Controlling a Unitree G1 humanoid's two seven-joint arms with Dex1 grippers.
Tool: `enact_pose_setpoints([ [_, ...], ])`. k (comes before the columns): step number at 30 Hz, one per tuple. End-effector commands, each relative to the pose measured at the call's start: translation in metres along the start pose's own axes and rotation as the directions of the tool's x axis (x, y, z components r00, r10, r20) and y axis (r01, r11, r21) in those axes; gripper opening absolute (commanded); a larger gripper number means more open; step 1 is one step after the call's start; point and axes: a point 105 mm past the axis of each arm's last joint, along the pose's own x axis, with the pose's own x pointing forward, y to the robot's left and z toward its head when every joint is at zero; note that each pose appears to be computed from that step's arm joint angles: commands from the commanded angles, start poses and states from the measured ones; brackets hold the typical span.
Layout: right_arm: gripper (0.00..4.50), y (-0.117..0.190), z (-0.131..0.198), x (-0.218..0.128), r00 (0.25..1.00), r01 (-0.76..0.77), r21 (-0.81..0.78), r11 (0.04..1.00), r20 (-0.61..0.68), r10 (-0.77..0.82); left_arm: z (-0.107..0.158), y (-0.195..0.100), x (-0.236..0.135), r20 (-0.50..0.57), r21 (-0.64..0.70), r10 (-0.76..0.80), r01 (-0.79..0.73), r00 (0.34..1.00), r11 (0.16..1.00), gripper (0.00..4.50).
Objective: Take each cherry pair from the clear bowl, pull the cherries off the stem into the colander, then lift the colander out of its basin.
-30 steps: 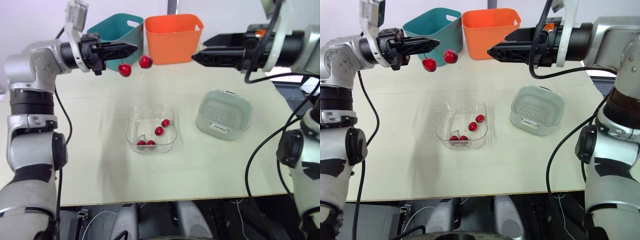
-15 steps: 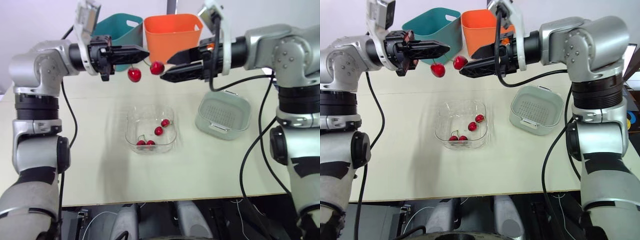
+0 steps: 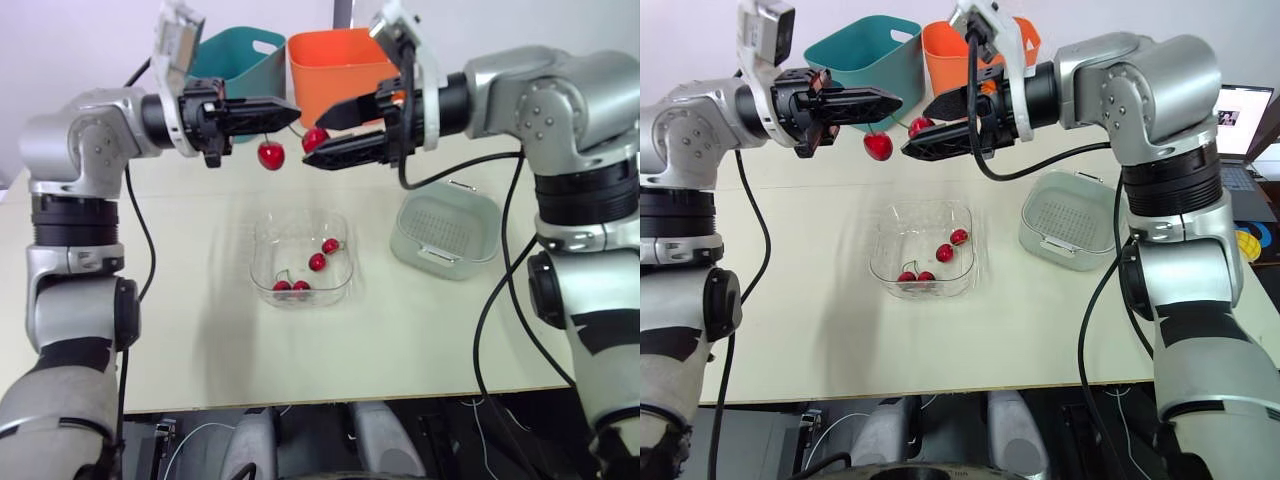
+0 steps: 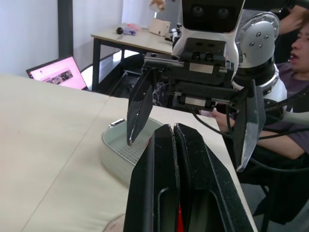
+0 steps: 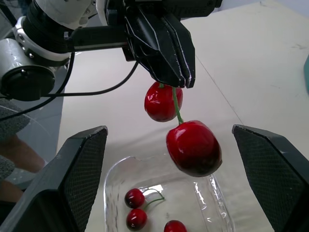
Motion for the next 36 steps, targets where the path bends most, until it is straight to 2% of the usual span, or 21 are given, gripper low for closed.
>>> enact_pose_setpoints([
  [1,4.46,0.003,0.011,0.0,1.0,-0.002,-0.048,0.999,0.021,0.003,0.012,-0.009,0.003,0.008,0.054,-0.024,0.023,1.0,0.998,0.0],
  [7,4.46,0.0,0.005,0.004,1.0,0.003,-0.045,0.999,0.008,-0.003,0.012,-0.011,0.004,0.008,0.05,-0.032,0.031,0.999,0.998,0.0],
  [8,4.27,0.0,0.005,0.004,1.0,0.004,-0.045,0.999,0.008,-0.004,0.012,-0.011,0.004,0.008,0.05,-0.031,0.031,0.999,0.998,0.0],
  [11,3.5,-0.001,0.006,0.005,1.0,0.008,-0.041,0.999,0.014,-0.007,0.011,-0.01,0.003,0.008,0.049,-0.029,0.028,1.0,0.998,0.0],
  [18,1.05,0.0,0.007,0.006,1.0,0.006,-0.039,0.999,0.015,-0.006,0.01,-0.01,0.003,0.007,0.045,-0.026,0.025,1.0,0.999,0.0],
  [19,0.94,0.0,0.007,0.006,1.0,0.005,-0.039,0.999,0.014,-0.004,0.01,-0.01,0.003,0.006,0.045,-0.025,0.025,1.0,0.999,0.0],
  [27,0.94,0.003,0.001,0.004,1.0,-0.01,-0.048,0.999,-0.016,0.009,0.009,-0.008,0.003,0.006,0.047,-0.019,0.019,1.0,0.999,0.0],
  [36,0.94,0.006,-0.024,0.003,0.995,-0.022,-0.029,0.999,-0.093,0.019,0.023,-0.005,-0.001,0.054,0.045,-0.002,-0.001,0.999,0.999,0.0],
])
